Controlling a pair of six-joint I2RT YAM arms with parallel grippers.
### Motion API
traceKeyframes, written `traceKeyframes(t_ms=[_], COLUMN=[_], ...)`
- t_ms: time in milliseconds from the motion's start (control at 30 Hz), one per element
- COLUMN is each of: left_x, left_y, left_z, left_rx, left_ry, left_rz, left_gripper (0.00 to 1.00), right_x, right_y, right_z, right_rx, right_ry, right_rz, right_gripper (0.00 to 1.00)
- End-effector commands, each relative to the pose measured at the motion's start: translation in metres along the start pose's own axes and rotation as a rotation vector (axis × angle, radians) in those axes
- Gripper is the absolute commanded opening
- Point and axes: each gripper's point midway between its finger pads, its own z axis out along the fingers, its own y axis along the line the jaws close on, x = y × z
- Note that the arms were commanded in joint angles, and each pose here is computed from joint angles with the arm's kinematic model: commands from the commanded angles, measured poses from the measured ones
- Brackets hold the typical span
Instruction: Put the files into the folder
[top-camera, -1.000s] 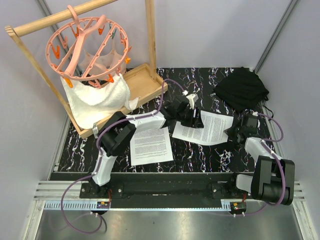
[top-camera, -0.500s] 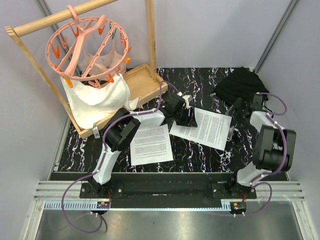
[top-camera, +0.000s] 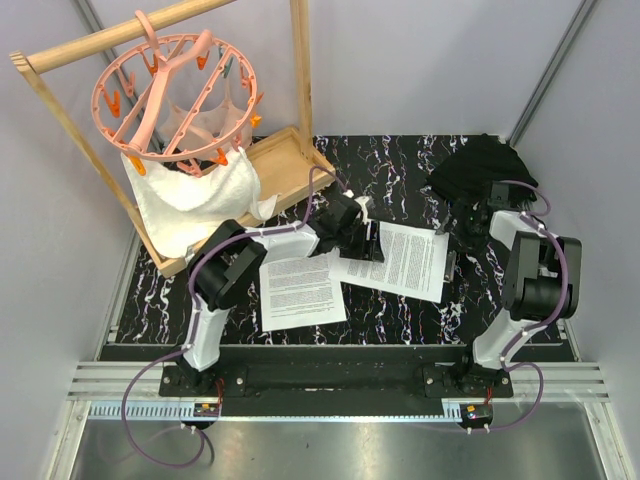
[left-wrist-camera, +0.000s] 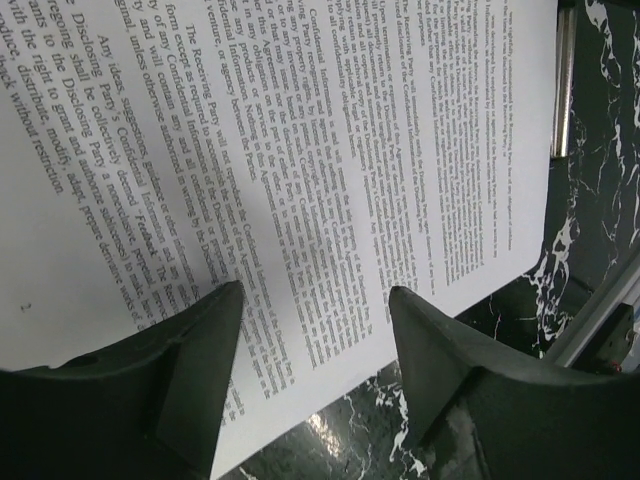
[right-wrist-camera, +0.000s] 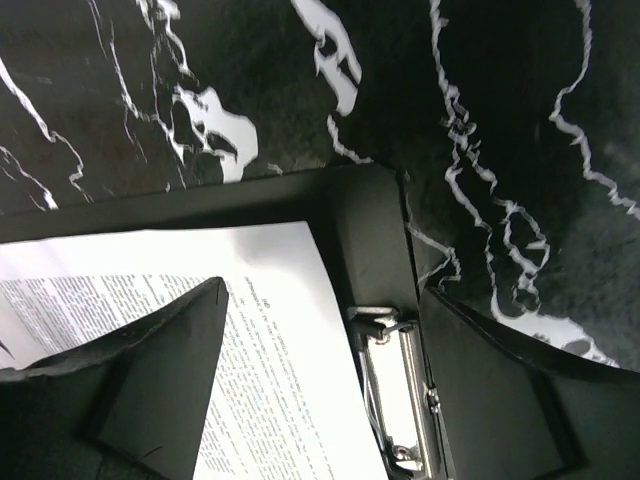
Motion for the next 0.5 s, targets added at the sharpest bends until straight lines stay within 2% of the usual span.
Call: traceKeyframes(t_ms=[0, 100, 133, 200, 367, 467], left_x=[-0.035, -0.051, -0.055, -0.056, -0.055, -0.052], left_y=[-0.045, -0.073, -0.08, -0.084, -0.084, -0.081], left_z=[-0.037, -0.043, -0.045, -0.042, -0.042, -0.045], left_rx=[0.079, 0.164, 0.185, 0.195, 0.204, 0.195], left_ry=[-0.106, -0.137, -0.146, -0.146, -0.138, -0.137], left_rz=[0.043, 0.038, 0.034, 0.03, 0.042, 0.05], left_gripper=[0.68, 0.7, 0.7, 0.7, 0.71, 0.75], right_x=[0.002, -0.001, 0.002, -0.007, -0.015, -0.014], right_y=[-0.01, 0.0, 0.009, 0.018, 0.029, 0.039], right_z=[-0.022, -0.035, -0.033, -0.029, -0.004, 0.001], right_rx=[0.116, 0.107, 0.1, 0.085, 0.058, 0.026], right_ry=[-0.003, -0.049, -0.052, -0.058, -0.008, 0.009], right_rz=[-0.056, -0.136, -0.206, -0.229, -0.254, -0.264], right_gripper=[0.88, 0.92, 0.93, 0.95, 0.93, 0.88])
